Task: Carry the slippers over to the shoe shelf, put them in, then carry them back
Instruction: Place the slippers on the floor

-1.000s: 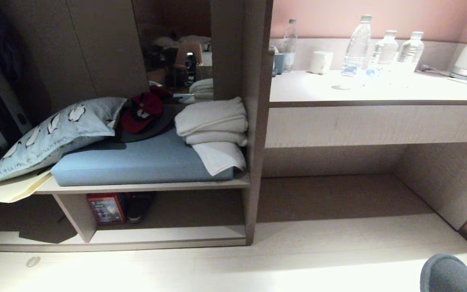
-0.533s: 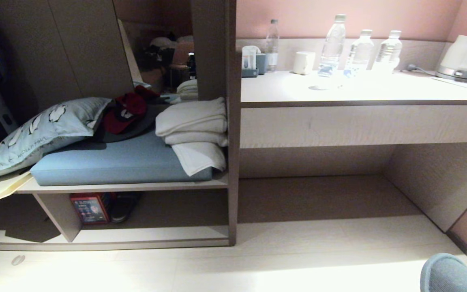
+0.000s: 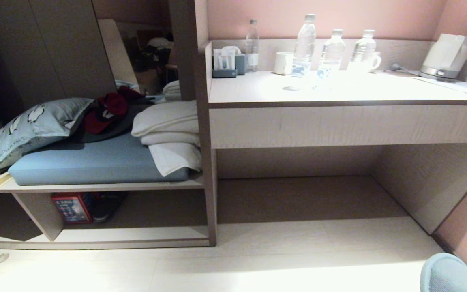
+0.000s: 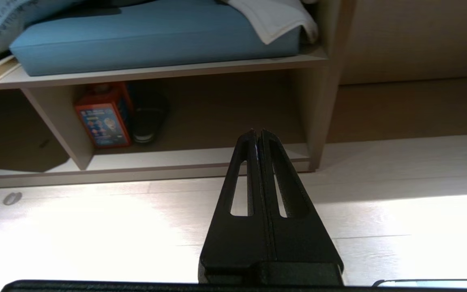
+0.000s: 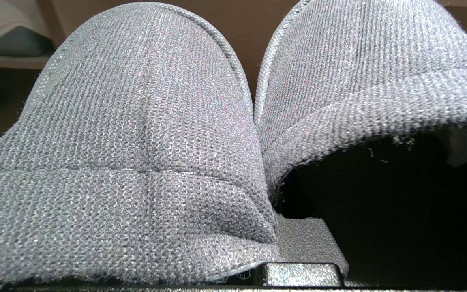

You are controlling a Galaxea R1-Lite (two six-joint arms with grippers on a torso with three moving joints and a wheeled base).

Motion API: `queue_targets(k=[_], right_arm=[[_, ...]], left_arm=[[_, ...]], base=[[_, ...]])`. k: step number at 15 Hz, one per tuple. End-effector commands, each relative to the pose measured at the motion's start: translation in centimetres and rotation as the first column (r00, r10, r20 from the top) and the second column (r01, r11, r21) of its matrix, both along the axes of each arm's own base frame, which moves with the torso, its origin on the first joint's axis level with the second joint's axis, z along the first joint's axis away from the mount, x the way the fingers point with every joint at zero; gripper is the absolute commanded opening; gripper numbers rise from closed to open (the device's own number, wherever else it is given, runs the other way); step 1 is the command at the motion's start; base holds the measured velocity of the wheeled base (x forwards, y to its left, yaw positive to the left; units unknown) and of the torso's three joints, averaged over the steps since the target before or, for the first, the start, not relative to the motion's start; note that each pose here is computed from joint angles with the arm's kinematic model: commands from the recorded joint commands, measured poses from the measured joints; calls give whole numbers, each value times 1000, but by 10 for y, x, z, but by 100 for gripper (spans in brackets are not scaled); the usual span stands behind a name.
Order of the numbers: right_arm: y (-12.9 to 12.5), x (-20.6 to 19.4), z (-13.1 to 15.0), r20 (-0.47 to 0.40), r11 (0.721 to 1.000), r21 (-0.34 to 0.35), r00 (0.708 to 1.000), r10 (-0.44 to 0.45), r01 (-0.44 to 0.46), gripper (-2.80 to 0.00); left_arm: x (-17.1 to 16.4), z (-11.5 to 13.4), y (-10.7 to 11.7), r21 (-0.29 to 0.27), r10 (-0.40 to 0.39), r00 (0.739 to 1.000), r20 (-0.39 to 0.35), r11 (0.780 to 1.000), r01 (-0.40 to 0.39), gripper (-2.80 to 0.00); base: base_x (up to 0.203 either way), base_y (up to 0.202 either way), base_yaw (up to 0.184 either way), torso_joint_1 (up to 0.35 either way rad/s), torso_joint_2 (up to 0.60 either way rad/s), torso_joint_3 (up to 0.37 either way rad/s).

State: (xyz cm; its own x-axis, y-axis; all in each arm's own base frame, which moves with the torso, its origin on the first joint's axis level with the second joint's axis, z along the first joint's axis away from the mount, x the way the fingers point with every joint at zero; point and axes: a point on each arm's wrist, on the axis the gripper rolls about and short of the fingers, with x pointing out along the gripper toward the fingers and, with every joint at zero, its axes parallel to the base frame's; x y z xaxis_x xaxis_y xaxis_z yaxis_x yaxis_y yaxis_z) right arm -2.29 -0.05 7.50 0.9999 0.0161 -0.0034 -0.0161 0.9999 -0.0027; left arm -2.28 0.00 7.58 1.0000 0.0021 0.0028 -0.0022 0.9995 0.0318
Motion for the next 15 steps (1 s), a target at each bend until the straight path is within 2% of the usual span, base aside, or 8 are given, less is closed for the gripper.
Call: queue_targets(k=[1, 15], right_arm=[[0, 0, 0, -1, 1000, 0, 1000, 1, -1, -280], [0, 0, 0, -1, 1000, 0, 1000, 1, -1, -280]], left_arm=[[0, 0, 0, 0, 1, 1000, -1, 1000, -1, -280], [0, 0, 0, -1, 1, 1000, 0, 1000, -1, -280]], base=[[0, -197, -1, 0, 2, -2], [0, -197, 2, 3, 3, 2]])
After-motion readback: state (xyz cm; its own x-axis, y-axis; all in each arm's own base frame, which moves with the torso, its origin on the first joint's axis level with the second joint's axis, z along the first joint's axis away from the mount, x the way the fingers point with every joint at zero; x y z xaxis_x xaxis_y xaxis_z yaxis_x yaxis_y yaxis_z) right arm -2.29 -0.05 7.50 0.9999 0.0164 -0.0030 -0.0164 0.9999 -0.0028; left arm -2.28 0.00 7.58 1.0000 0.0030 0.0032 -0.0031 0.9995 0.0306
